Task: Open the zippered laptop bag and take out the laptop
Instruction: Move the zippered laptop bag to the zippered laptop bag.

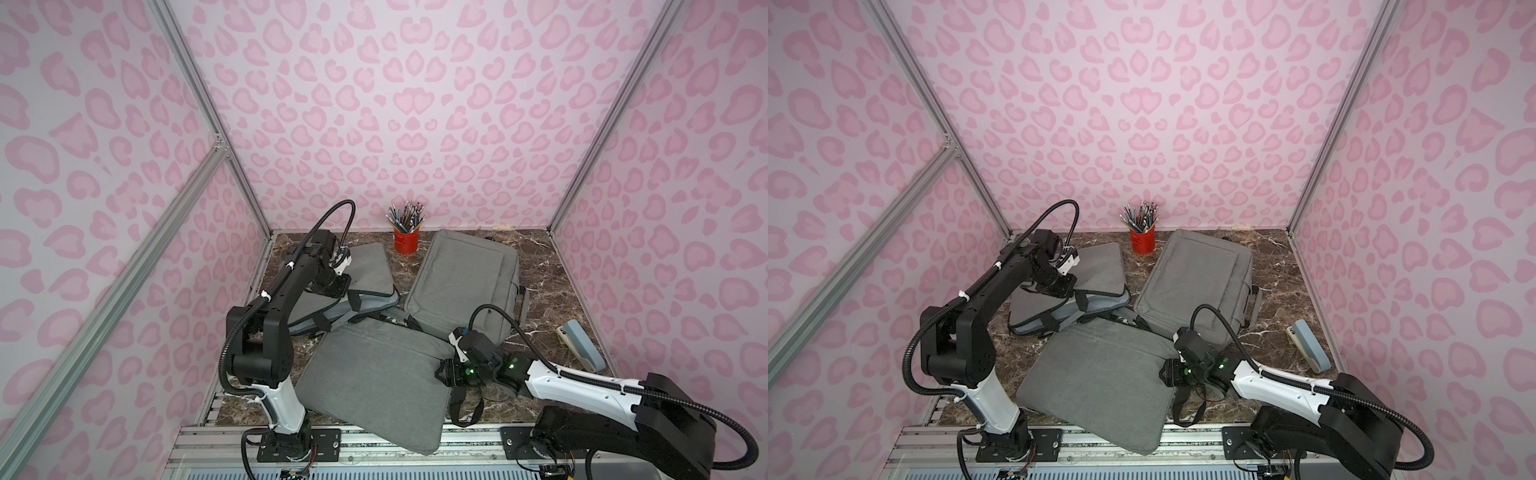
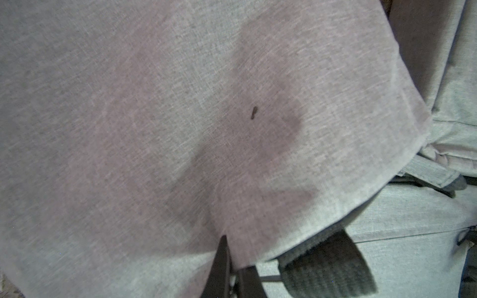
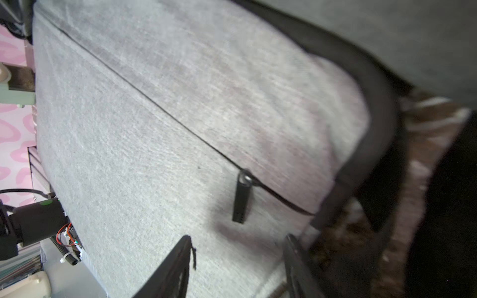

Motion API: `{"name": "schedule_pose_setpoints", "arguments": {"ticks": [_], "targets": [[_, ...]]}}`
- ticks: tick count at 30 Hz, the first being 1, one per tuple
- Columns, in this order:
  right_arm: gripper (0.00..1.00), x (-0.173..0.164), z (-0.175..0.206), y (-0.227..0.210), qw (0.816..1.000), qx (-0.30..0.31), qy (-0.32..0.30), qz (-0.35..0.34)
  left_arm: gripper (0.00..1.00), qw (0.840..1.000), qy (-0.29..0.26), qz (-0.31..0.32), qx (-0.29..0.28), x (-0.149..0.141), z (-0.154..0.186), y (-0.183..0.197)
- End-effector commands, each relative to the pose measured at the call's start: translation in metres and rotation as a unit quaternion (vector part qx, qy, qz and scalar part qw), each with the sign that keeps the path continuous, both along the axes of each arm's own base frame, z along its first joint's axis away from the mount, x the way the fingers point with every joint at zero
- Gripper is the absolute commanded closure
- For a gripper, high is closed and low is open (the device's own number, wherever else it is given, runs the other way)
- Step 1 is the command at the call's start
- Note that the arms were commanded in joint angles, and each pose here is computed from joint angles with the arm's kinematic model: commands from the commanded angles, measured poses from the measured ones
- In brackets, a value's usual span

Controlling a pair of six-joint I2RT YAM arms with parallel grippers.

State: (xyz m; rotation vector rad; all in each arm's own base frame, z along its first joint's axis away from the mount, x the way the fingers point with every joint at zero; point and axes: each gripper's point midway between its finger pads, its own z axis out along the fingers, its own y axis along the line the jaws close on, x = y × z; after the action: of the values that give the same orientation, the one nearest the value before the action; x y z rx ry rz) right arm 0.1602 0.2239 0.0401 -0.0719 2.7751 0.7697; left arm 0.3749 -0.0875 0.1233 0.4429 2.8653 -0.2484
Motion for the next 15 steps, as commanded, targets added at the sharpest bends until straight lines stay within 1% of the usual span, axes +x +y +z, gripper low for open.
{"name": "schedule_pose_setpoints", "arguments": {"ticks": [1, 4, 8, 12, 15], "targets": [[0.40, -0.009, -0.015, -0.030, 0.998, -0.056, 0.019, -0.017, 0.98, 1.000, -0.008, 0.001, -0.006, 0.005, 0.001, -0.002], [0.40, -0.005, -0.012, -0.028, 0.999, -0.041, 0.014, -0.023, 0.98, 1.000, -0.007, 0.002, -0.009, 0.007, 0.000, -0.003], [0.39, -0.008, -0.017, -0.015, 0.999, -0.010, 0.029, -0.015, 0.98, 1.000, -0.004, 0.004, -0.012, 0.007, -0.001, -0.004], [0.39, 0.001, -0.005, -0.006, 1.000, 0.012, 0.011, -0.017, 0.98, 1.000, -0.003, 0.002, -0.008, 0.006, -0.002, -0.002], [0.40, 0.004, -0.002, 0.000, 0.999, 0.043, 0.015, -0.025, 0.98, 1.000, -0.002, 0.001, -0.007, 0.006, -0.003, -0.002]]}}
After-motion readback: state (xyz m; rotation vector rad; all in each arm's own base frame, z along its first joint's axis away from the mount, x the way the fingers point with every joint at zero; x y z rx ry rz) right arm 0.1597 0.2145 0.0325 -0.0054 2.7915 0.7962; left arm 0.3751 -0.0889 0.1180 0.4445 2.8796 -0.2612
